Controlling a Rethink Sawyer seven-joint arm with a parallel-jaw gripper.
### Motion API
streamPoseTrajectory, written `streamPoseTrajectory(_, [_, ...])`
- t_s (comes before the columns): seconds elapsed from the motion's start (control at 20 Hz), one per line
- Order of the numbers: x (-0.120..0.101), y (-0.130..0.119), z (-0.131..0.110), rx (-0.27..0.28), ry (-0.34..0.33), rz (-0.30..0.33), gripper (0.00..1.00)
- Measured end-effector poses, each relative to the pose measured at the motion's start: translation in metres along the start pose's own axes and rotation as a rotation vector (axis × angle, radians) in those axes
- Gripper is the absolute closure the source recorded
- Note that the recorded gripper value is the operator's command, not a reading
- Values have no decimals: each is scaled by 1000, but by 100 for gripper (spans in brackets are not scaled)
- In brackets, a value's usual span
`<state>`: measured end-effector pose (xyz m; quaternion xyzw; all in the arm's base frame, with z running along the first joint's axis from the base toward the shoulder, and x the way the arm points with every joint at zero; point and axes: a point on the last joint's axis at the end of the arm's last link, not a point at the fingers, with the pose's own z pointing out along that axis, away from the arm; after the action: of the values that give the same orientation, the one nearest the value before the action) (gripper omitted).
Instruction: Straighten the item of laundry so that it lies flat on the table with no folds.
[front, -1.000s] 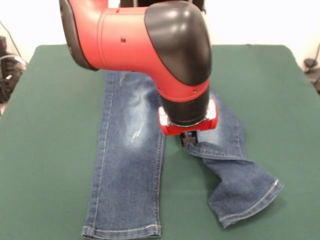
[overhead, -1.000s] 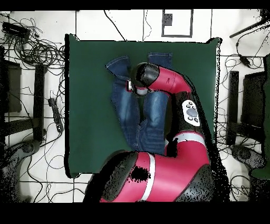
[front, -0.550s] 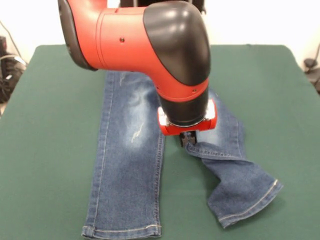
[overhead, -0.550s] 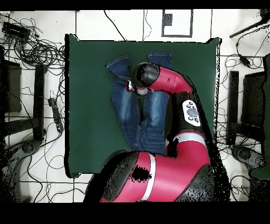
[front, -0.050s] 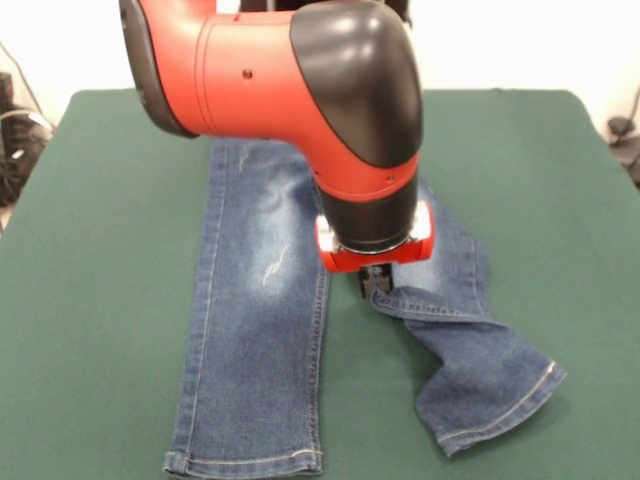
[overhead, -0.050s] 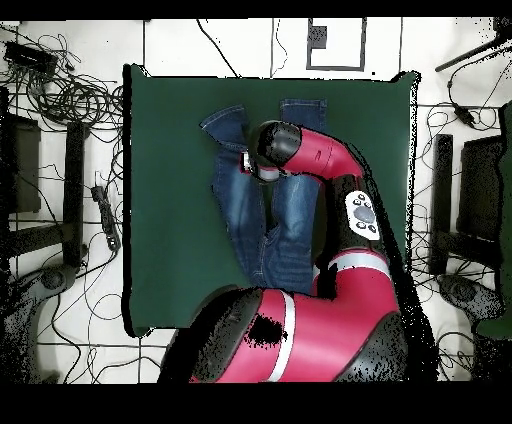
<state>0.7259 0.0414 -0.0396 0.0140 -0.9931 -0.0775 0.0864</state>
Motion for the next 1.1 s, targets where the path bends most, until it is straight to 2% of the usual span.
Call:
streamPoseTrajectory(0.2, [1,1,-8,-9,-10,2,100])
streamPoseTrajectory(0.55, [-2,-10,-35,-53,-41,23,100])
streamPoseTrajectory(0.75, [-2,-19,-42,-44,-50,25,100])
streamPoseTrajectory(0.8, [-2,-20,-44,-30,-52,14,0])
streamPoseTrajectory(1.1, [1,-22,-44,9,-58,-17,0])
